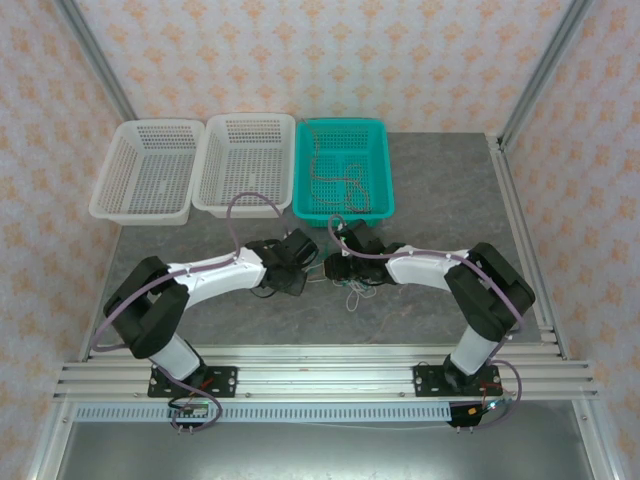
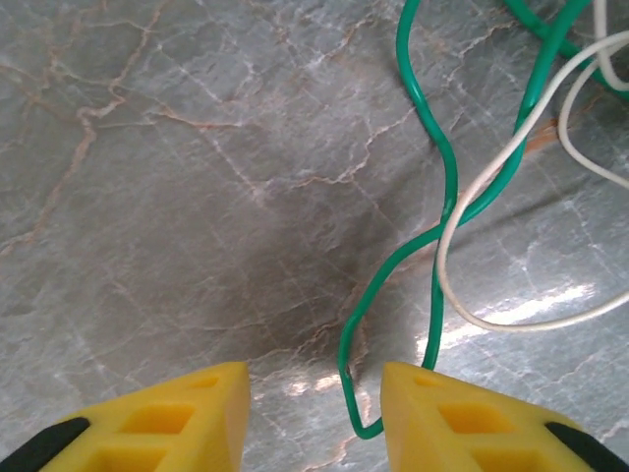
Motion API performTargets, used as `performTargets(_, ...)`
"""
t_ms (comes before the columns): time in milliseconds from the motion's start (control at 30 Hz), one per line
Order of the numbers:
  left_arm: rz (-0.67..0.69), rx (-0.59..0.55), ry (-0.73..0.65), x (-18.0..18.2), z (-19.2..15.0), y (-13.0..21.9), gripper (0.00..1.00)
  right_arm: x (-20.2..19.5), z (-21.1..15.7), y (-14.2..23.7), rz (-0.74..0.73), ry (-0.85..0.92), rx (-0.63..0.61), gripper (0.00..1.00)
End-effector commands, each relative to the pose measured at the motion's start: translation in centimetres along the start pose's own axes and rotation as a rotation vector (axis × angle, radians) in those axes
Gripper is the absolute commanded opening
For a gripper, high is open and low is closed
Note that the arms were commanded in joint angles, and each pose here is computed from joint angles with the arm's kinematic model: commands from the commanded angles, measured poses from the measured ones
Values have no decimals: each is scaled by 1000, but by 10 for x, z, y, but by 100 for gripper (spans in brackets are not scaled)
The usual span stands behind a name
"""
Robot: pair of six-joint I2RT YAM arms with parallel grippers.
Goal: Untangle the cables
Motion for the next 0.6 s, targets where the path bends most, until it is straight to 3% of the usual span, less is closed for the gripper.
performTargets(0,-59,33,-19,-8,-3,-8,39,-2,-2,1,-42,-15,-5,28)
performTargets(167,-73,53,-3,-10,-5,-22,36,0,-3,1,-17,-15,6,10)
performTargets(267,-86,51,-1,-13,-2,-24,29,0,-4,2,-11,-16,11,1)
performTargets(300,-85,51,-2,-13,-2,-26,25,1,-4,2,-7,-14,10,0)
performTargets(400,-74,46,3,-11,-3,-28,2,0,-5,4,-8,-16,8,0)
performTargets(567,-14,21,97,15,-9,-26,0,-12,-14,11,-68,-42,0,0)
Point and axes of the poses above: each hand's point on the last joint's axis, 136 mm out from that joint toward the fingers, its own y axis back along the fingers, its own x axis along the line the jaws close on, z = x × y, the point moved 10 cm from there along y, back along the fingers, and after that the axes turned 3 degrees about y, right-handed, at the moved point
